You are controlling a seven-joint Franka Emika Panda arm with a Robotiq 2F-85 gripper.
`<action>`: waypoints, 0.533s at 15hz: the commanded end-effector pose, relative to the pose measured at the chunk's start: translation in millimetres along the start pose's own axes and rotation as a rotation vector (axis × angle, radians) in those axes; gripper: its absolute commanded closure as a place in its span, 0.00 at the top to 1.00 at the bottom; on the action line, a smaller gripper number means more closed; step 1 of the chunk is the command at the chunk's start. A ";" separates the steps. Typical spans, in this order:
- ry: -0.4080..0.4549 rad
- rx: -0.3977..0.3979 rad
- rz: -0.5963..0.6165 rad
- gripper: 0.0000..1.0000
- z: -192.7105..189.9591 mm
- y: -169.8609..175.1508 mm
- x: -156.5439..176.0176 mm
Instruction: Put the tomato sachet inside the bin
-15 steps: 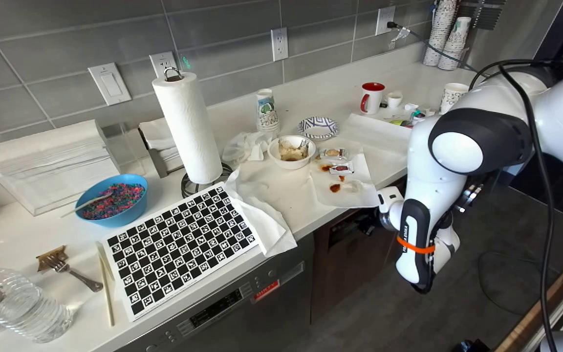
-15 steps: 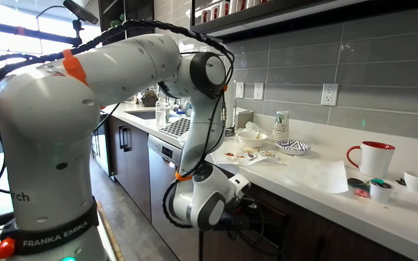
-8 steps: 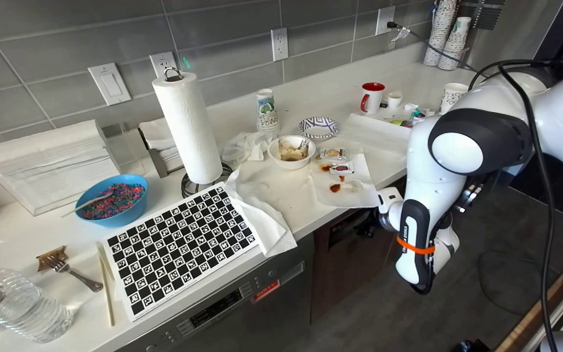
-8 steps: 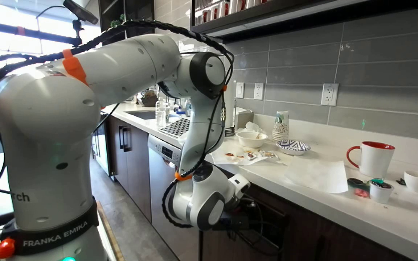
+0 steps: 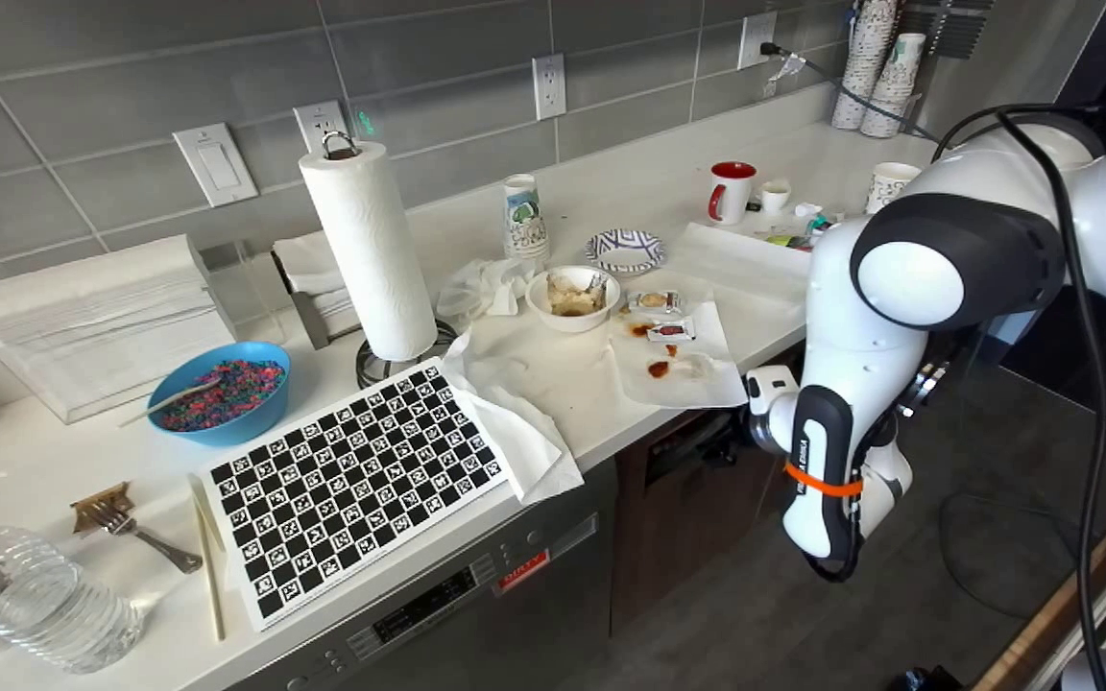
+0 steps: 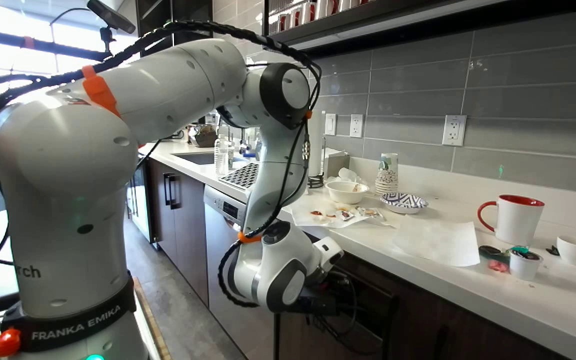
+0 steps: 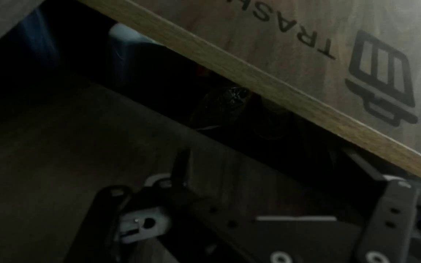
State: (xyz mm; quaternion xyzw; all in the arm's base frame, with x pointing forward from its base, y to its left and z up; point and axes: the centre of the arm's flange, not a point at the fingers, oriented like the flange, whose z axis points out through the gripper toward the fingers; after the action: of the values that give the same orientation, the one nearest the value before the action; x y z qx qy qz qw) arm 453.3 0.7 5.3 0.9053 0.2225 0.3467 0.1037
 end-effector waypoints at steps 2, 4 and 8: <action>0.030 -0.046 0.077 1.00 -29.2 17.9 37.8; -0.004 -0.041 0.126 1.00 -37.9 18.7 41.8; -0.097 -0.004 0.203 1.00 -52.3 18.9 48.1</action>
State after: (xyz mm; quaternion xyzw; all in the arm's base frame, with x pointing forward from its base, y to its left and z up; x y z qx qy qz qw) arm 447.9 4.3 40.6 0.9296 0.1522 0.3245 0.0859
